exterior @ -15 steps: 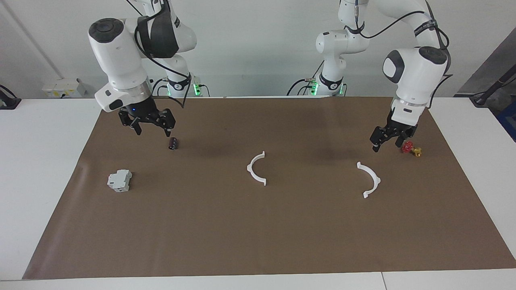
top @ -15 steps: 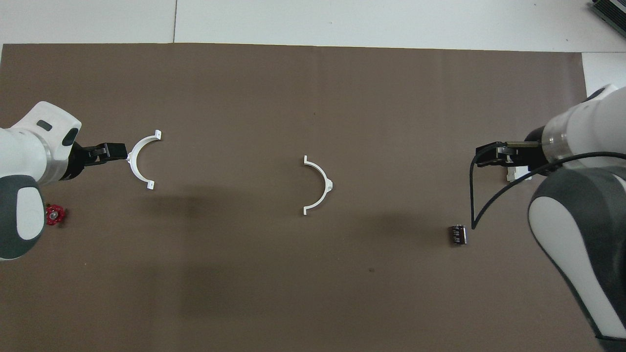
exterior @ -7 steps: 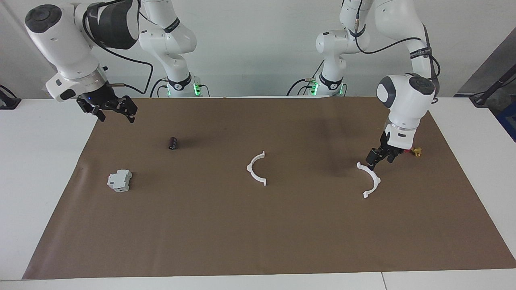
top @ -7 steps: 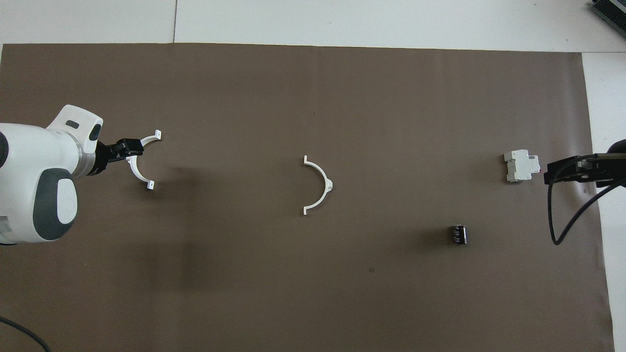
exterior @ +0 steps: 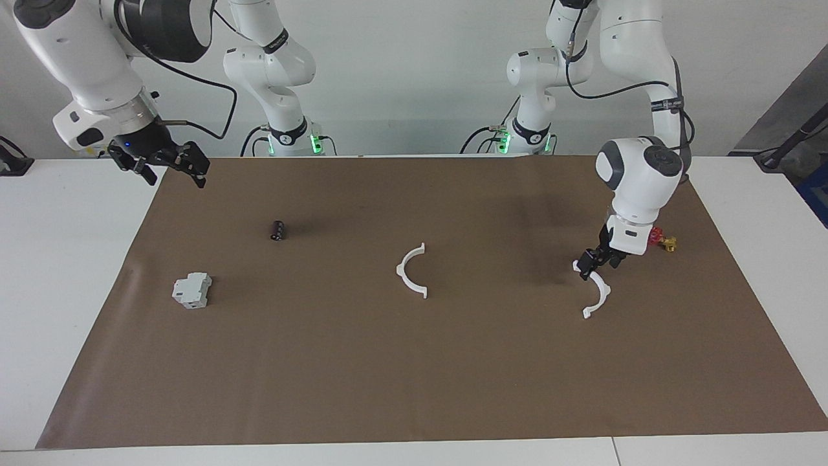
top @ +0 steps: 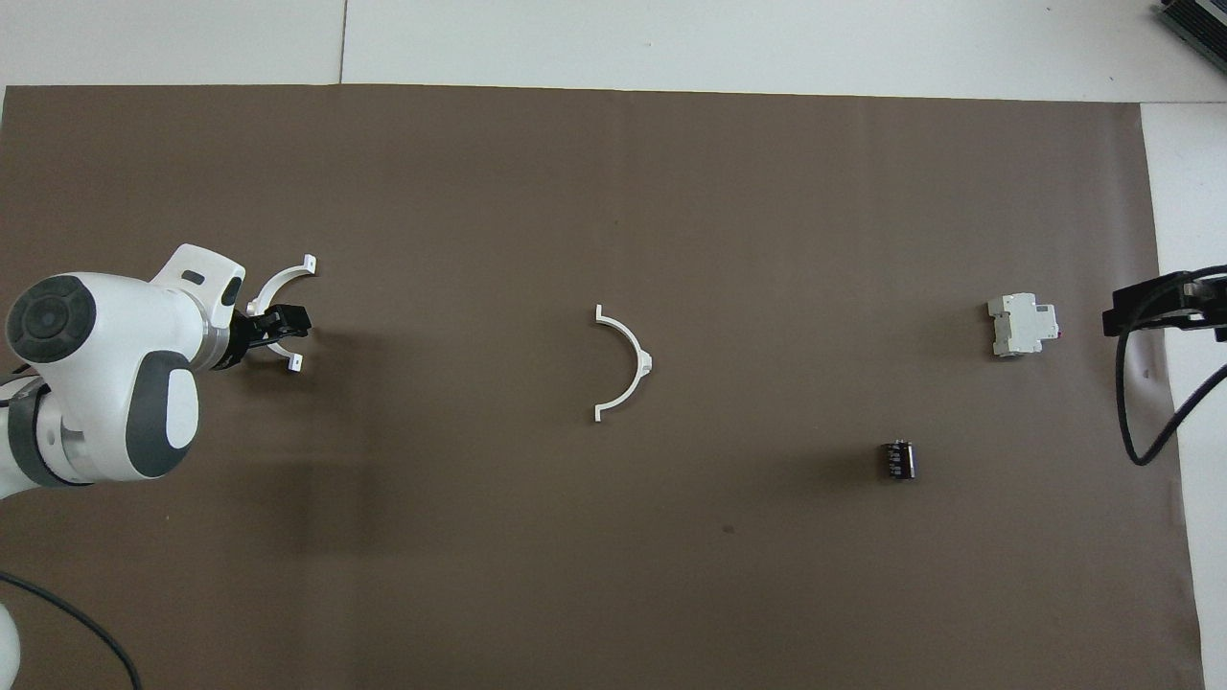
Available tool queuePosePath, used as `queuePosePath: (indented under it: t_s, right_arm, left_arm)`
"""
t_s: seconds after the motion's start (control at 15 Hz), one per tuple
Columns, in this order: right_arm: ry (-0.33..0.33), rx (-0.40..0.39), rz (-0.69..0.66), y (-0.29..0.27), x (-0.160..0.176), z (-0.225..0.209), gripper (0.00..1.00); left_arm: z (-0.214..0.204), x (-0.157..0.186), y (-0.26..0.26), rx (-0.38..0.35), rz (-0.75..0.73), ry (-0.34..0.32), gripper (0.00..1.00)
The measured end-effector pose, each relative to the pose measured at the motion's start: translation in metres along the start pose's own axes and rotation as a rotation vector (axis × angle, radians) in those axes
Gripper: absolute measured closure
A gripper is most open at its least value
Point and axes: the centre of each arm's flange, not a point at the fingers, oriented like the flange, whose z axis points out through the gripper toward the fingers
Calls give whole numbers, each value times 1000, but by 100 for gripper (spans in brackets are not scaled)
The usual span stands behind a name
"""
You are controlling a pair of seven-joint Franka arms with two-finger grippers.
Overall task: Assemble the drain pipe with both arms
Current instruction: 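Grasp the other white half-ring with the left gripper and lift it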
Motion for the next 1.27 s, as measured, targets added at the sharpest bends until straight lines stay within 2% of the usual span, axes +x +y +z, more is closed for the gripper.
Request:
queuePosePath:
  t_s: [0.4,0.6,1.07,1.27]
  right_arm:
    - [-7,-2,-14,-8,3,0,0]
    - [-1,-2,-22,-18,0,-15,0]
    - [-17,-5,-29,-25,5,-7,0]
    - [-34,-9,-40,-31,2,-10,0]
  left_arm:
    - [0,2,1,-7,-9,20,1]
    - [2,3,1,-9,-11,23,10]
    - [1,3,1,-10,-13,27,93]
    - [-1,3,6,-14,-26,29,93]
